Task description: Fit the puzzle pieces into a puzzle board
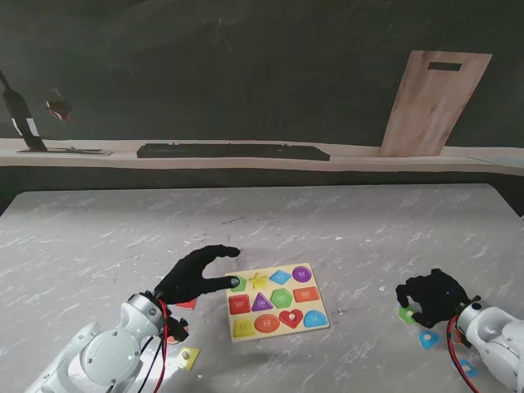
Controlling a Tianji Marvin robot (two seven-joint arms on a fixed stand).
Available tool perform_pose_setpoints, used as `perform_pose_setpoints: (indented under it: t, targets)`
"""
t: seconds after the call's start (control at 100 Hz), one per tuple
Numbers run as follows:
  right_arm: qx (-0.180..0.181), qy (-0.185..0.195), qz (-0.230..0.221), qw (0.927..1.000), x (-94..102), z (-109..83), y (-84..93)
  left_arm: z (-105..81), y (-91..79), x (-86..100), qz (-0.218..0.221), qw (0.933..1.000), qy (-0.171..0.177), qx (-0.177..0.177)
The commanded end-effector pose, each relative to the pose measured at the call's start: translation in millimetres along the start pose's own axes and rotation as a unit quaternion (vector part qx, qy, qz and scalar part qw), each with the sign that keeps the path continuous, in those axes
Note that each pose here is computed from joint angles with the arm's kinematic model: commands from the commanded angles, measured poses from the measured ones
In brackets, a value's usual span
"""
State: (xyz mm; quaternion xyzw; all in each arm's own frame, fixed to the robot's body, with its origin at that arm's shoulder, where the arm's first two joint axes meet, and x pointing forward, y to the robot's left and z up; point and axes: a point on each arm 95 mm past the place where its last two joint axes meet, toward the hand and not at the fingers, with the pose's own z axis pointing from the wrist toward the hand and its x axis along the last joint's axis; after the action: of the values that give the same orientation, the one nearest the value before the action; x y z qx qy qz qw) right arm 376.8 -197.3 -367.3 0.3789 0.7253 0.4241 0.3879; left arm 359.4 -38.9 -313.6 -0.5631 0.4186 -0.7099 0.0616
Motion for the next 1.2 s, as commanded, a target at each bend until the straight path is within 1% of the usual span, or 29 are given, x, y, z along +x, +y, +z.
perform_pose_setpoints:
  t: [0.0, 0.47, 0.72, 0.84, 0.97, 1.09, 1.19]
  targets:
    - [0.006, 0.000, -0.002, 1.0000, 1.8, -0.7, -4.5, -0.4, 0.7, 1.4, -0.002, 1.0000, 0.000, 0.000]
    - [0.013, -0.006, 0.006, 0.9999, 7.1, 1.8, -10.6, -0.6, 0.8, 1.2, -0.001, 1.0000, -0.001, 0.001]
    - [0.009, 0.001, 0.003, 1.0000, 8.6, 3.7, -12.9, -1.0, 0.9, 1.3, -0.001, 1.0000, -0.001, 0.001]
    - [-0.007, 0.009, 0.005, 0.9999, 10.1, 4.8, -8.9, -1.0, 0.9, 1.3, -0.001, 1.0000, -0.002, 0.002]
    - [-0.036, 0.021, -0.002, 0.9991, 12.6, 6.9, -1.0, -1.3, 0.6, 1.2, -0.001, 1.0000, -0.001, 0.002]
    - [-0.054, 0.024, 0.002, 0.9982, 18.4, 10.6, 8.8, -2.0, 0.3, 1.1, 0.000, 1.0000, -0.002, 0.003]
    - [-0.069, 0.031, 0.014, 0.9970, 27.1, 16.4, 19.6, -2.9, -0.1, 1.3, 0.001, 1.0000, -0.002, 0.004]
